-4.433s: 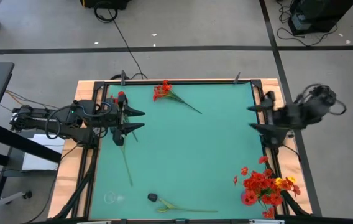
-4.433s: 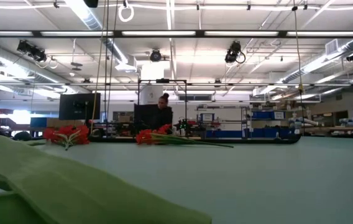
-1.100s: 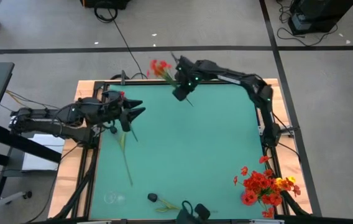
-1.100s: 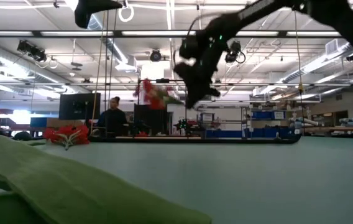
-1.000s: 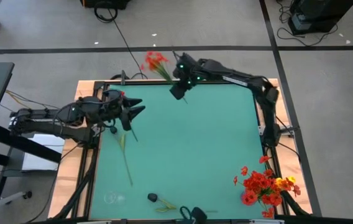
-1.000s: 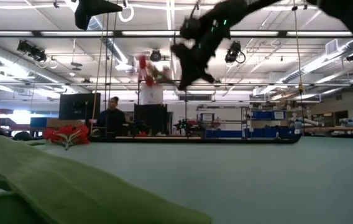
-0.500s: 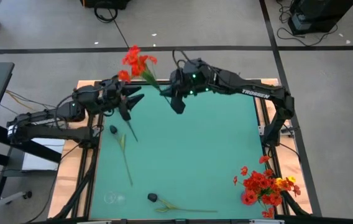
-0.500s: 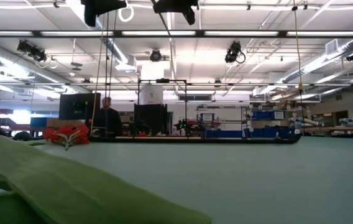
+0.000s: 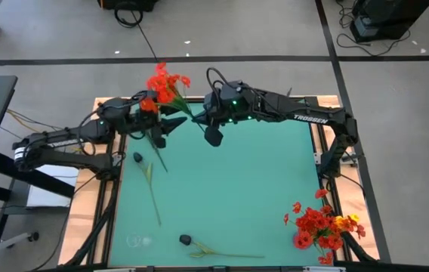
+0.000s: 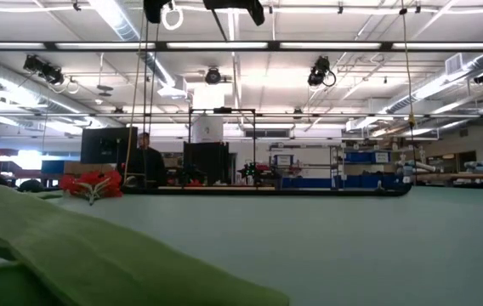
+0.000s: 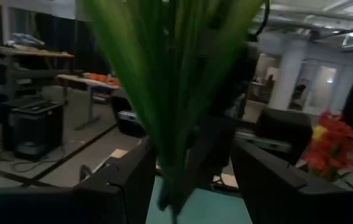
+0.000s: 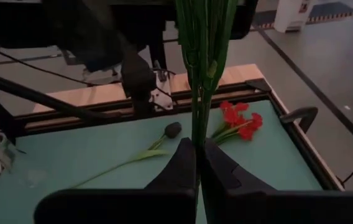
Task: Sort flowers into vase by color
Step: Put the right orange flowers into the transparent vase
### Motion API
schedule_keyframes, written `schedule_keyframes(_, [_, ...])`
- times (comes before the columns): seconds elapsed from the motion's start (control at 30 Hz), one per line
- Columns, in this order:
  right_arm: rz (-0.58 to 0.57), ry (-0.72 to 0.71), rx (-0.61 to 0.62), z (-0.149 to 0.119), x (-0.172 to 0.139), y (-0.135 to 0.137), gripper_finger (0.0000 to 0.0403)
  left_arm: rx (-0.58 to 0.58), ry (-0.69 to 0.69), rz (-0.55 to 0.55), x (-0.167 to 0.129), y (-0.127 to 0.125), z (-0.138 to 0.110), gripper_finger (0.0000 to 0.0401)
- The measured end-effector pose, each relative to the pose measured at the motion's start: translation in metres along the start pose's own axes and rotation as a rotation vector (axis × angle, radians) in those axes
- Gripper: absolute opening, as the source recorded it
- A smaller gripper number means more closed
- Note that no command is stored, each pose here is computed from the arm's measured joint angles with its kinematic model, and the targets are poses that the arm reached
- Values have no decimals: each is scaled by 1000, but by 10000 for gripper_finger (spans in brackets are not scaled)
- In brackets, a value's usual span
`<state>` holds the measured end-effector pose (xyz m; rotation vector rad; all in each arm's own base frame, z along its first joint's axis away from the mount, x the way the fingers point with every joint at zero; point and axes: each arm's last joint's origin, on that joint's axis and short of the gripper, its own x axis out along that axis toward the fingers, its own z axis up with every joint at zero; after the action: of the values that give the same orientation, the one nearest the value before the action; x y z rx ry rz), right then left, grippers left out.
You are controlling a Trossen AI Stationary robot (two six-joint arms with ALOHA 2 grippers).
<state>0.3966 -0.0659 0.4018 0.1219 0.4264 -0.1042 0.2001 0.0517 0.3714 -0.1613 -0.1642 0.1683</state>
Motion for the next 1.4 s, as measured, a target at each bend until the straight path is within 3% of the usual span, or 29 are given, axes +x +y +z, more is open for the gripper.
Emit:
schedule_keyframes(0.2, [11,-6,-24,0,0,3,9,3,-6,30,8,5,4,192])
schedule_keyframes(0.37, [21,-9,-69,1,0,3,13,0,3,41,8,7,3,120])
schedule_keyframes(0.53, [65,-16,-86,2,-3,5,96,51,-6,33,6,6,5,20])
schedule_keyframes(0.67, [56,-34,-88,7,-15,6,162,56,20,47,4,7,4,18])
schedule_keyframes(0.77, [40,-61,-99,15,-37,3,177,52,79,62,-1,7,0,16])
schedule_keyframes(1.07, [40,-139,-127,28,-128,-1,143,66,124,66,-33,2,9,14])
schedule_keyframes(1.27, [159,-179,-76,1,-167,10,137,83,174,69,-43,1,7,14])
schedule_keyframes(1.4, [173,-226,-30,-28,-186,18,131,78,206,73,-43,1,4,14])
